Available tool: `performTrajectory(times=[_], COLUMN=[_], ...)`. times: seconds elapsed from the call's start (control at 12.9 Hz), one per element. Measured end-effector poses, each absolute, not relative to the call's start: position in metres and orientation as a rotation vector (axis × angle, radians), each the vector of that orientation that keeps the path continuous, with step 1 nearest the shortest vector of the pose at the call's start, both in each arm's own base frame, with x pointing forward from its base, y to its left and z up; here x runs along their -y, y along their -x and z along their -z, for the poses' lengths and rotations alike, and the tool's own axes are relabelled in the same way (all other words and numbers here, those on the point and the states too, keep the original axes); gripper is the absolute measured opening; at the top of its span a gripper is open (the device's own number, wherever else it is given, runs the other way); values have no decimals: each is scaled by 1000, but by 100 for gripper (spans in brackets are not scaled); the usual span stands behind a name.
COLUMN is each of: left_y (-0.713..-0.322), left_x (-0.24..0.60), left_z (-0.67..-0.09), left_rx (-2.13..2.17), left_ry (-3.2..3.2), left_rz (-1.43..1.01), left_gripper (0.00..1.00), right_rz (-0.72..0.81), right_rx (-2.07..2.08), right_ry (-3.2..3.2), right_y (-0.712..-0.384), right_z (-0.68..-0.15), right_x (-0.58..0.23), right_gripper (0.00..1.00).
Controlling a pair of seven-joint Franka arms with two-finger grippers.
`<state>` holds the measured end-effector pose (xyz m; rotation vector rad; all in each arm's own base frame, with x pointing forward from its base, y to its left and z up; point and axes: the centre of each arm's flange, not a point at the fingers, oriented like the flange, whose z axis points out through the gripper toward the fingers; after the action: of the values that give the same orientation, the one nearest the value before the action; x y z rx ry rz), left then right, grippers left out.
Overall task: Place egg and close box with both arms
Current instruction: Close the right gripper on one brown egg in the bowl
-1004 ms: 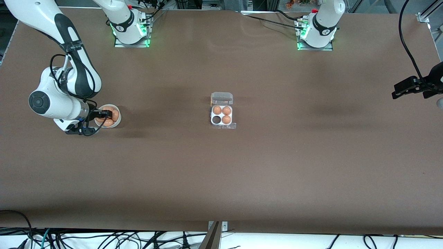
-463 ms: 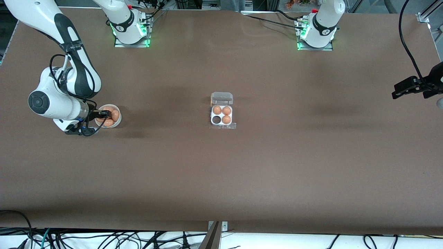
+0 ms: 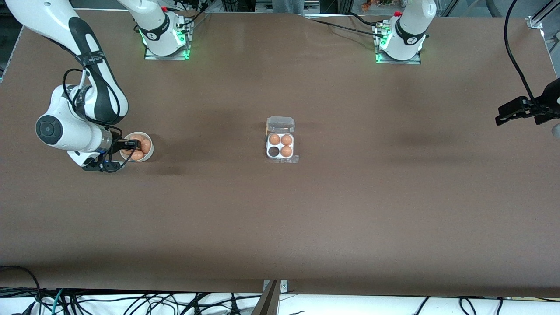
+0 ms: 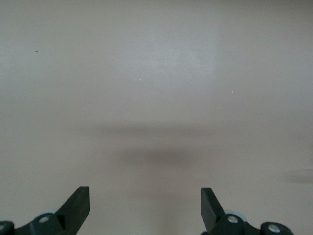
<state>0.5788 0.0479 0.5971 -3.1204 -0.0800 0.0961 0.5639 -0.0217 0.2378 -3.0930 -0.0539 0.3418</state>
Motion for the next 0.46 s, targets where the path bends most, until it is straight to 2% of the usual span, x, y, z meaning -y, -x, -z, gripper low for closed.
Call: performTrajectory(times=[0.46], left_y=[-579], left_x=[-48], left_z=[-597], left_rx=[80], left_ry=[3120], left_rz=[-97], left_gripper=[100], right_rz=[-345], right_rx=[78], right_ry=[3090], right_y=[-573], right_z=[-250], right_x=[14], right_gripper=[48])
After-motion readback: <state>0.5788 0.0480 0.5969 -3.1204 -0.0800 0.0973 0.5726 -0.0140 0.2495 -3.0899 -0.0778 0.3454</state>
